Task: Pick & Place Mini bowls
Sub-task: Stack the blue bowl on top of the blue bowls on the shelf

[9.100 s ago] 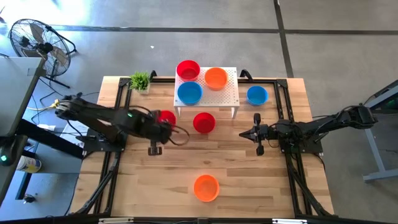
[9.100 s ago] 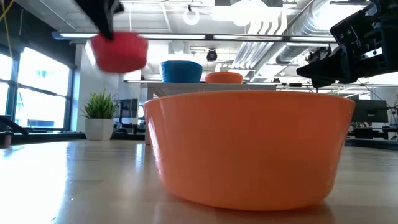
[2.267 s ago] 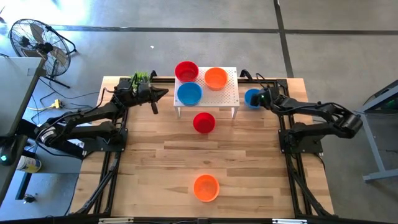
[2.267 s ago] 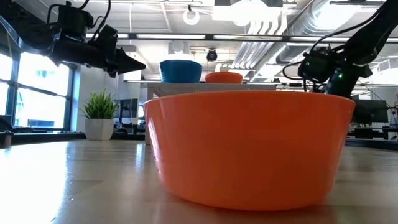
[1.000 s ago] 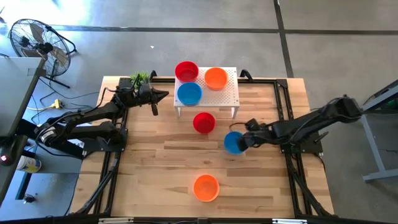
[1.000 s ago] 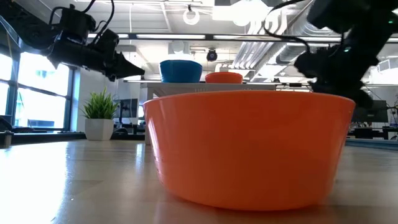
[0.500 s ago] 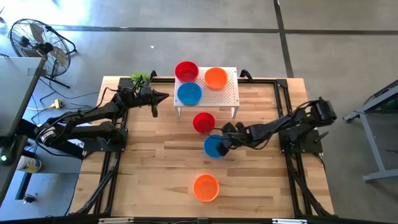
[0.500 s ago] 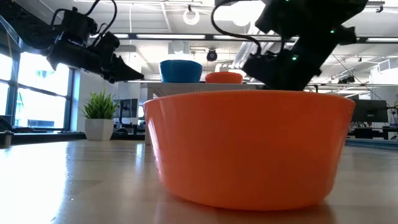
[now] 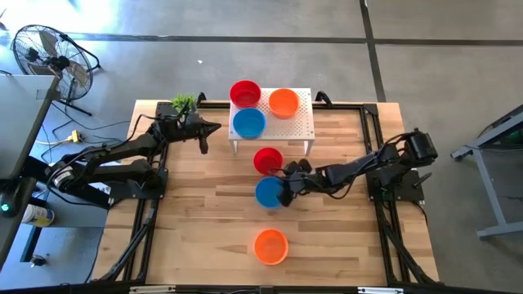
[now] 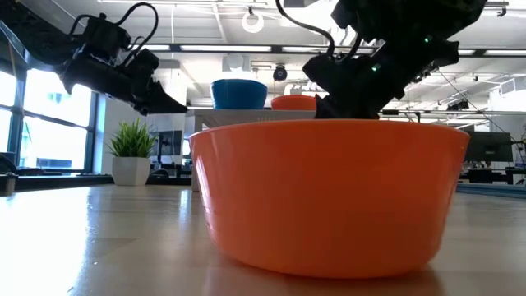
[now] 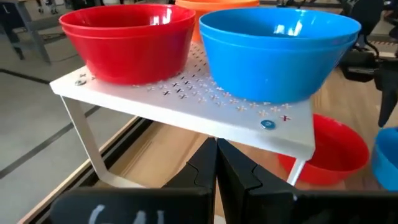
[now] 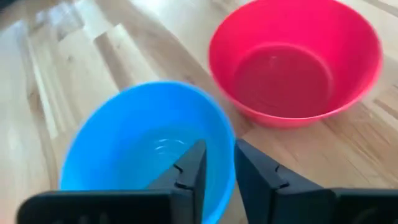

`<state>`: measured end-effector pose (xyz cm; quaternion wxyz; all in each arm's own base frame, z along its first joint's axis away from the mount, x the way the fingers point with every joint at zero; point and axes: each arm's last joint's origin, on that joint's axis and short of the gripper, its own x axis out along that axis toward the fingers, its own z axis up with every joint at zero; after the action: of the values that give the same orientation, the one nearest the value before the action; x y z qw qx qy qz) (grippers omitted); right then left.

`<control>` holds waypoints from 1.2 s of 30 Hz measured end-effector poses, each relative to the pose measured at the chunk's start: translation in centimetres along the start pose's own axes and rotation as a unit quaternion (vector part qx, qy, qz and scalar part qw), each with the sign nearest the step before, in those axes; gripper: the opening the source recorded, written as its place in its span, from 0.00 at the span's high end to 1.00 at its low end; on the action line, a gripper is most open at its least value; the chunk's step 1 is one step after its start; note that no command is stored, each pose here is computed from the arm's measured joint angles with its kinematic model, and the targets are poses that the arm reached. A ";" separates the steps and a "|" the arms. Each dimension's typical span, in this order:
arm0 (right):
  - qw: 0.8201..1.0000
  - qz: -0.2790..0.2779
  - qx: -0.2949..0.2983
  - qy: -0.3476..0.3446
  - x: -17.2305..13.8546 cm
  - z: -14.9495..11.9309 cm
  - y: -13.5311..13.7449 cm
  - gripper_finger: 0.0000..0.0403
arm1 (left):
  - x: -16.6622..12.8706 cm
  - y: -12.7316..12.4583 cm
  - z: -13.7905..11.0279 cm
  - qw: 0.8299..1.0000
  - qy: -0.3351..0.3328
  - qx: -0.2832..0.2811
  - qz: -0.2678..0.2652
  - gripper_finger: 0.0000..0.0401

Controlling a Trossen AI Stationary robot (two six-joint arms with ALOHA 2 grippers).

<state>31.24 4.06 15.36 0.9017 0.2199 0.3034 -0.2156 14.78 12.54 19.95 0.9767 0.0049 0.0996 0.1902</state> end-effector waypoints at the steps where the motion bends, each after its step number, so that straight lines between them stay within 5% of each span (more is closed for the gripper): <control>1: 1.000 0.005 -0.011 0.002 -0.2 0.1 0.0 0.81 | 0.0 -0.1 0.0 1.000 0.002 0.000 -0.001 0.99; 5: 0.998 0.025 -0.064 -0.007 -1.5 0.5 0.6 0.79 | 0.4 -1.5 0.2 1.000 0.000 0.023 -0.016 0.99; 10: 0.987 0.046 -0.149 -0.032 -4.7 -0.3 0.2 0.94 | 0.9 -4.3 0.7 0.998 0.001 0.054 -0.028 0.99; 17: 0.975 0.094 -0.161 -0.125 -8.3 -3.1 -4.2 0.96 | 1.1 -9.0 2.7 0.993 0.018 0.077 -0.089 0.99; 27: 0.912 0.229 -0.202 -0.274 -11.3 -5.8 -8.8 1.00 | 0.8 -15.6 4.7 0.983 0.055 0.108 -0.141 0.99; 36: 0.904 0.217 -0.221 -0.295 -11.9 -6.3 -9.8 1.00 | 3.4 -20.3 5.1 0.972 0.125 0.114 -0.161 0.99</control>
<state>14.63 2.51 15.88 1.0000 0.0016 0.0086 0.0034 26.41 -4.92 23.33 0.9672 0.0765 0.2415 0.0167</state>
